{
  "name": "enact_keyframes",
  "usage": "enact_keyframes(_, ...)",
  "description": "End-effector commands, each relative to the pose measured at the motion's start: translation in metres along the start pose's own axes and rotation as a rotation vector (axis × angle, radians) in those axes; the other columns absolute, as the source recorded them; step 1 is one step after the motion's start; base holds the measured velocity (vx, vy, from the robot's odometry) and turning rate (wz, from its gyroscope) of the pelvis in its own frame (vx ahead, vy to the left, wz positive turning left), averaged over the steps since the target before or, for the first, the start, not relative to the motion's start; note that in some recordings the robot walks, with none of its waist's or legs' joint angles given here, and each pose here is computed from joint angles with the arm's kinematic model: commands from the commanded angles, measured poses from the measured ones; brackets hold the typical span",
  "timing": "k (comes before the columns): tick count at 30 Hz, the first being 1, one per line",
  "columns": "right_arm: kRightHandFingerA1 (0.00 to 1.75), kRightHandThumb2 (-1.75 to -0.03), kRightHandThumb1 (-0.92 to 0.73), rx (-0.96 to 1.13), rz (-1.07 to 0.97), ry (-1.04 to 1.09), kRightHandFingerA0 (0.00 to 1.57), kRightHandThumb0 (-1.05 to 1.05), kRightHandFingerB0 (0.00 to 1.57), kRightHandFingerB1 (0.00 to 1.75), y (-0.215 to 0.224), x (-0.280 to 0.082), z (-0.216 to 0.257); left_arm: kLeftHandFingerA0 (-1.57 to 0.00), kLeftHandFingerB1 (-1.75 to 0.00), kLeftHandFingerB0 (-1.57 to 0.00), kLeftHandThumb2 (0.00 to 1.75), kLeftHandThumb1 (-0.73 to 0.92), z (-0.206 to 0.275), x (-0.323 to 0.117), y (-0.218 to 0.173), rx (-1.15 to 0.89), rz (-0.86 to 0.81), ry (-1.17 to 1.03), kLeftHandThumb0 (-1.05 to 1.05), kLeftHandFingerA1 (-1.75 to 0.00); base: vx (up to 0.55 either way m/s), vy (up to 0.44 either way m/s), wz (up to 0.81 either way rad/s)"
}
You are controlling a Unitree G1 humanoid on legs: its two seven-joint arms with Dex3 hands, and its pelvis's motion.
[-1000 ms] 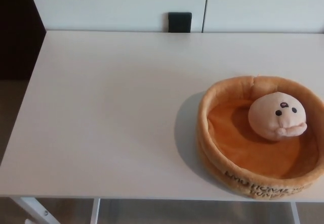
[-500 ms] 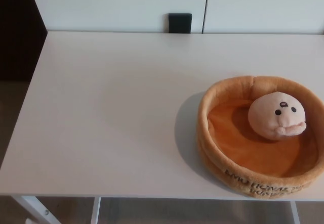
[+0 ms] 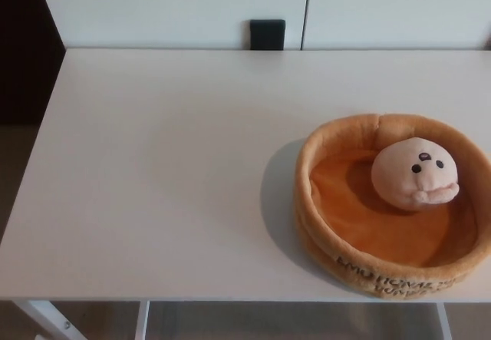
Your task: The robot walks towards a table in front, picks a dumpling toy with left hand and puts it in an orange round plate
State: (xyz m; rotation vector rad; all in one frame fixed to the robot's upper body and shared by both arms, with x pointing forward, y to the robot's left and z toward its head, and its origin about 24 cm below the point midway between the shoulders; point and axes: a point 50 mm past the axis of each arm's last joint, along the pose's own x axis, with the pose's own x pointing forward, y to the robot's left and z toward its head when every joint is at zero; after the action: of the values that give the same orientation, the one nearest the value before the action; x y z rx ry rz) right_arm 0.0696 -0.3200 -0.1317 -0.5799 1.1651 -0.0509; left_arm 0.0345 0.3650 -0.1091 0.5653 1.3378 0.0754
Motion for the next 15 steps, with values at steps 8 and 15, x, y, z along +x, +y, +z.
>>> enact_keyframes(8, 0.87, -0.99, -0.45, 0.026, -0.012, 0.028, 0.61, -0.53, 0.0, 0.46, -0.008, -0.001, -0.006, -0.61, -0.32, -0.31, 0.59, 0.63, -0.012, -0.001, -0.002, 0.07, 0.093, -0.033, -0.41, -0.6, 0.0, 0.0, 0.0)
enact_keyframes(15, 0.86, -0.93, -0.6, 0.027, 0.002, 0.038, 0.59, -0.82, 0.08, 0.45, -0.007, -0.005, -0.014, -0.55, -0.32, -0.3, 0.59, 0.62, -0.021, -0.003, -0.004, 0.084, 0.088, -0.016, -0.41, -0.62, 0.0, 0.0, 0.0)
